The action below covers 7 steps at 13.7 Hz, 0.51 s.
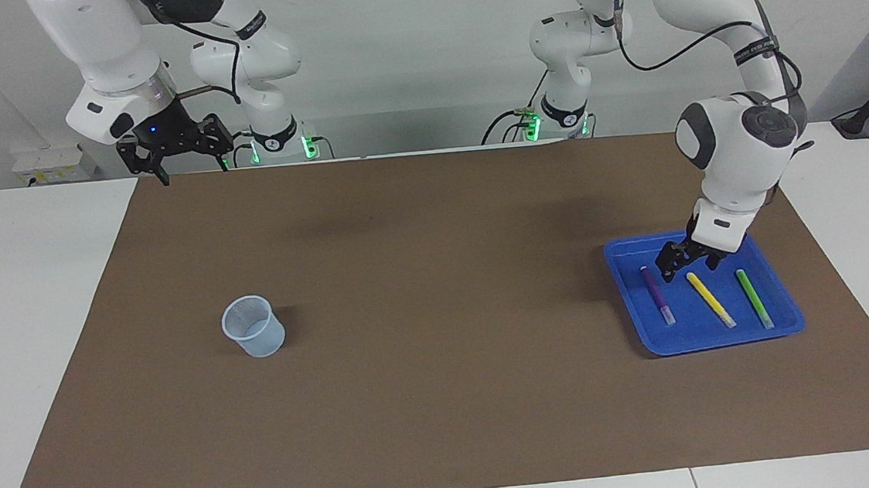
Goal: Transfer and insert pens with both arms
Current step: 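Lower the left gripper onto the purple pen in the tray and grasp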
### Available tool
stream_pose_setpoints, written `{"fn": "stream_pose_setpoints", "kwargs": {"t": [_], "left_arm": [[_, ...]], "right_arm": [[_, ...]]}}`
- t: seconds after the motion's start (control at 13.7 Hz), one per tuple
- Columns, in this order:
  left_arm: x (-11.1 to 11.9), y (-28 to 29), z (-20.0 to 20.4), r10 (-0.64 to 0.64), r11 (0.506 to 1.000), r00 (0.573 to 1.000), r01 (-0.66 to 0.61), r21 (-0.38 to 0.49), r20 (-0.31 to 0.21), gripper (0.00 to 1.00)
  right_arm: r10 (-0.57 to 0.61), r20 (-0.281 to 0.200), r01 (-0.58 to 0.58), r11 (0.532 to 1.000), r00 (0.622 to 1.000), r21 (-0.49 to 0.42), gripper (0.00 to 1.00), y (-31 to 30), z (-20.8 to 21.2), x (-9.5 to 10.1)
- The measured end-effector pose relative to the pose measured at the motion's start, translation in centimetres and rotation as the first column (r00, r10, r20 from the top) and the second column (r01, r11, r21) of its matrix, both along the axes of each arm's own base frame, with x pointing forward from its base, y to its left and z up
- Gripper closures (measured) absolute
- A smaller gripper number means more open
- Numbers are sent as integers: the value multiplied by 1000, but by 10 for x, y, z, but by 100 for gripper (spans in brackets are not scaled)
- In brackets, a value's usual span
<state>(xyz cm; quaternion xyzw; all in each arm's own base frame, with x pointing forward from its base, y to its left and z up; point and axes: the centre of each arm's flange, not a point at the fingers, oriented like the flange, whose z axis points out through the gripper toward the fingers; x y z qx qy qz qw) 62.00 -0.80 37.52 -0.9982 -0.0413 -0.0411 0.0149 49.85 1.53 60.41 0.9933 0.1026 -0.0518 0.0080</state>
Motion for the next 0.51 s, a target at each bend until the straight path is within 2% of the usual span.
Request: {"fn": "stream_pose_setpoints", "kwargs": {"t": [0.22, 0.51], "left_arm": [[2, -6, -32, -12, 1000, 999, 12, -2, -32, 0], [4, -6, -48, -14, 1000, 1000, 14, -6, -14, 0]], "right_arm": [[0, -2, 0, 1000, 1000, 0, 0, 0, -1, 0], [0, -4, 0, 1000, 1000, 0, 0, 0, -2, -1]]}}
